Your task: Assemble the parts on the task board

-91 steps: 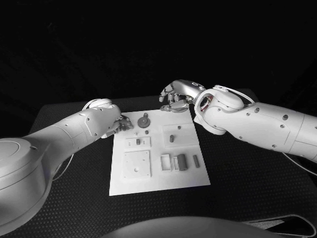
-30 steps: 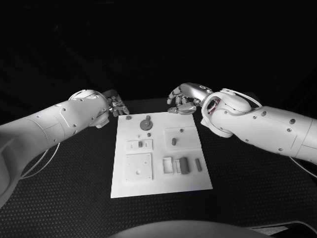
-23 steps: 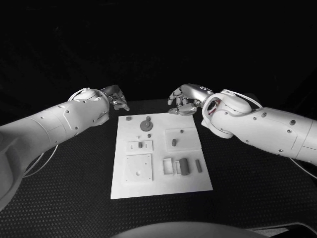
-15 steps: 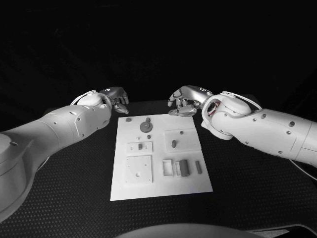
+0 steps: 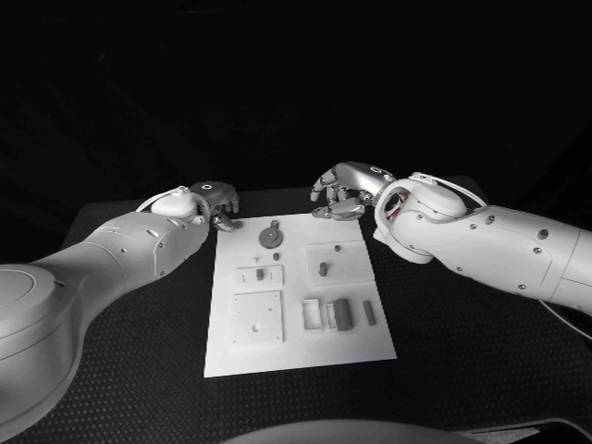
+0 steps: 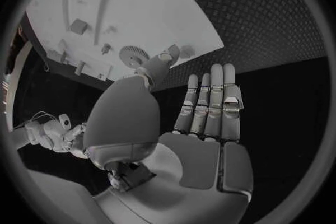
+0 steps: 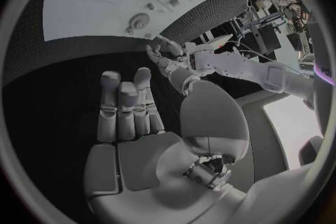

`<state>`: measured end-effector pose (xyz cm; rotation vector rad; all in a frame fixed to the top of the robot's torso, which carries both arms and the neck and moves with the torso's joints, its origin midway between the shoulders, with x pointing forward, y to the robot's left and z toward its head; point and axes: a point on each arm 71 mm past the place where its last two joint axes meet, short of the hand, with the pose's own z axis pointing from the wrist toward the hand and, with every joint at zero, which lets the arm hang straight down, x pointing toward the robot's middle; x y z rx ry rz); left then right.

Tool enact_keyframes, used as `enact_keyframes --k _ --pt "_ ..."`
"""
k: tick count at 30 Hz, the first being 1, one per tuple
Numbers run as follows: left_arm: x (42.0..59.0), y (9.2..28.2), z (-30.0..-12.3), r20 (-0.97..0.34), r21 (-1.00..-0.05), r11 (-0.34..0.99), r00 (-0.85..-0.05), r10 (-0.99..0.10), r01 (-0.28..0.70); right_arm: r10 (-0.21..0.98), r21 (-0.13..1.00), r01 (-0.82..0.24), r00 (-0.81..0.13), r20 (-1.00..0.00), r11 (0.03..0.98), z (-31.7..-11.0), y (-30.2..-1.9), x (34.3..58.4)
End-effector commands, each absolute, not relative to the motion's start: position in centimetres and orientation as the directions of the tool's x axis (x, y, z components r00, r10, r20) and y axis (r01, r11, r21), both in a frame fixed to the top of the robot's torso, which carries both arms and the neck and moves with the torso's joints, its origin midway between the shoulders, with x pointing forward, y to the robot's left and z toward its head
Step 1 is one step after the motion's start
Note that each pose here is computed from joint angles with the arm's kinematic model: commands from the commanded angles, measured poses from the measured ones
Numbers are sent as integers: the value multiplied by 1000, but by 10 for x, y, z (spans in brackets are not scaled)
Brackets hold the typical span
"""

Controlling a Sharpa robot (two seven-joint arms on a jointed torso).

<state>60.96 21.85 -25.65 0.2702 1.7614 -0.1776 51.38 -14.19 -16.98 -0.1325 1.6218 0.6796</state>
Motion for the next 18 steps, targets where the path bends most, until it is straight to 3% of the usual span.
enact_keyframes --k 1,9,18 --pt "609 215 -259 -968 21 952 -230 95 306 292 345 -469 -184 -939 813 -169 -140 513" --pt "610 219 -262 -958 18 958 -269 98 286 293 345 -478 -181 -939 808 -165 -137 512" --pt "611 226 -260 -967 -10 964 -248 58 265 293 343 -481 -178 -939 807 -162 -137 512"
